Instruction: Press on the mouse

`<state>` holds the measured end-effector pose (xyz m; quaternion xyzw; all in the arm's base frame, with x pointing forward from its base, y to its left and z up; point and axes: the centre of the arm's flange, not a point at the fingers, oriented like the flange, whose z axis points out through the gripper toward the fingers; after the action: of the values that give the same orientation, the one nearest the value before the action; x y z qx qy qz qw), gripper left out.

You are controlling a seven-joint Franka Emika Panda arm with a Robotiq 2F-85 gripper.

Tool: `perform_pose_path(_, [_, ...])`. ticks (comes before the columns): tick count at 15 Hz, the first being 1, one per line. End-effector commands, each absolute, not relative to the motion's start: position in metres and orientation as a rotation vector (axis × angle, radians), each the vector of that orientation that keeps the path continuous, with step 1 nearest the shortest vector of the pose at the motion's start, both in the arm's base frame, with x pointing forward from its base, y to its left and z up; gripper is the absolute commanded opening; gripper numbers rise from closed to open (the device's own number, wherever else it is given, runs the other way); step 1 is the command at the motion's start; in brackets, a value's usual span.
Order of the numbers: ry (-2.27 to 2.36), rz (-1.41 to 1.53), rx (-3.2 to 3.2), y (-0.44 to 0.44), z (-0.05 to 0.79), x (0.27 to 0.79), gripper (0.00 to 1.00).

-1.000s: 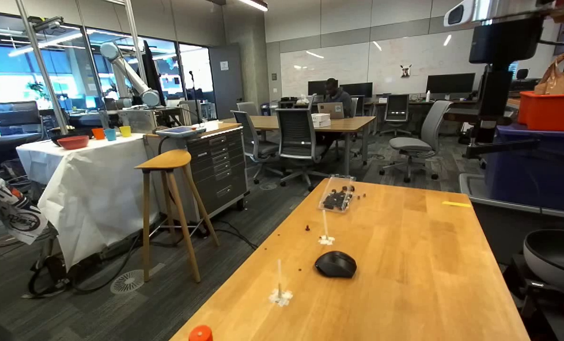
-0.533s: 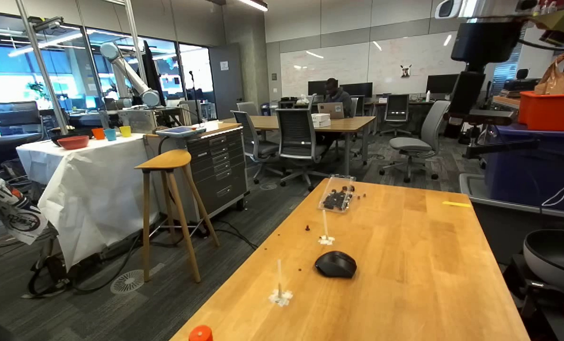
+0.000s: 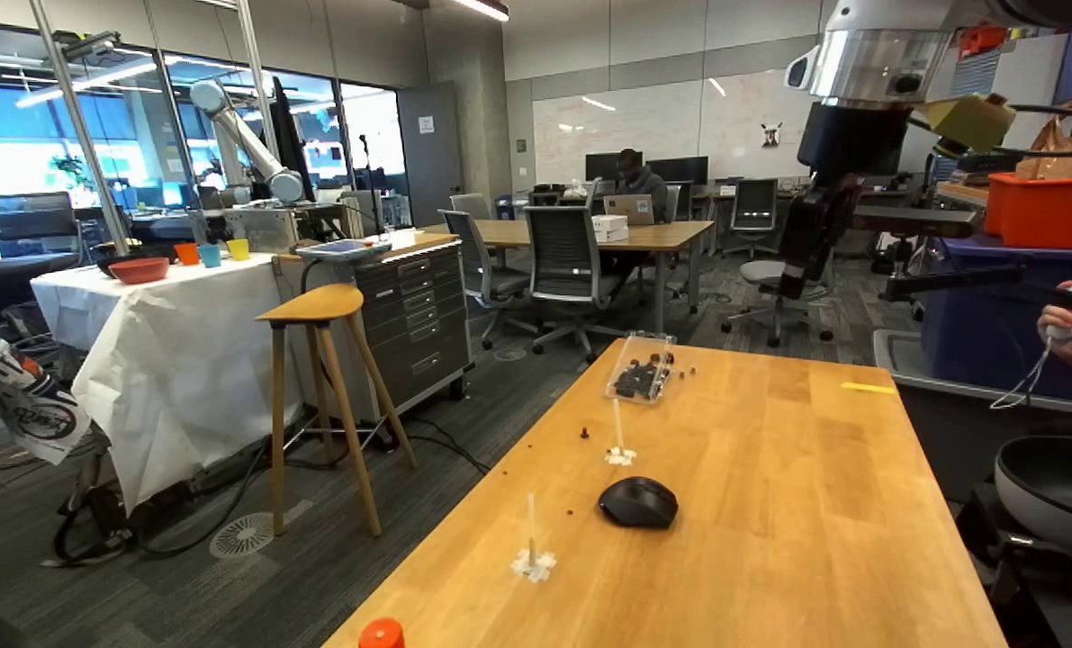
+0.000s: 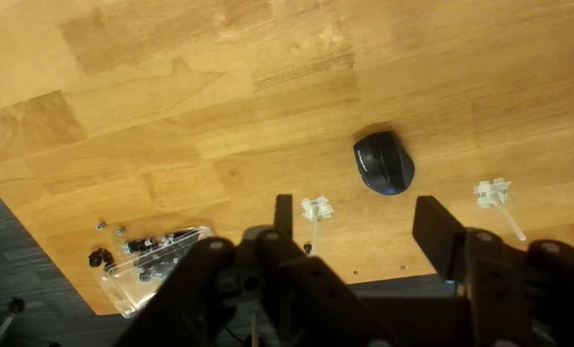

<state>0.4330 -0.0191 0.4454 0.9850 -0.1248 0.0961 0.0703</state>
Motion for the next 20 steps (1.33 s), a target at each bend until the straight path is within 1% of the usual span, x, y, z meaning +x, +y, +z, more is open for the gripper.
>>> perform_pose_path(1, [-0.458, 0.288, 2.956, -0.026, 0.427, 0.464, 0.35])
perform_pose_path(2, [-0.467, 0.279, 2.956, -0.026, 0.421, 0.469, 0.27])
perform_pose_path(4, [-0.499, 0.265, 2.947, -0.027, 0.406, 0.479, 0.13])
perform_pose_path(5, [-0.506, 0.252, 2.940, -0.028, 0.396, 0.485, 0.04])
perform_pose_path(6, [-0.515, 0.248, 2.931, -0.028, 0.388, 0.492, 0.01])
perform_pose_path(11, [-0.548, 0.199, 2.904, -0.026, 0.346, 0.522, 0.00])
perform_pose_path(20, [-0.536, 0.064, 2.839, -0.024, 0.269, 0.555, 0.00])
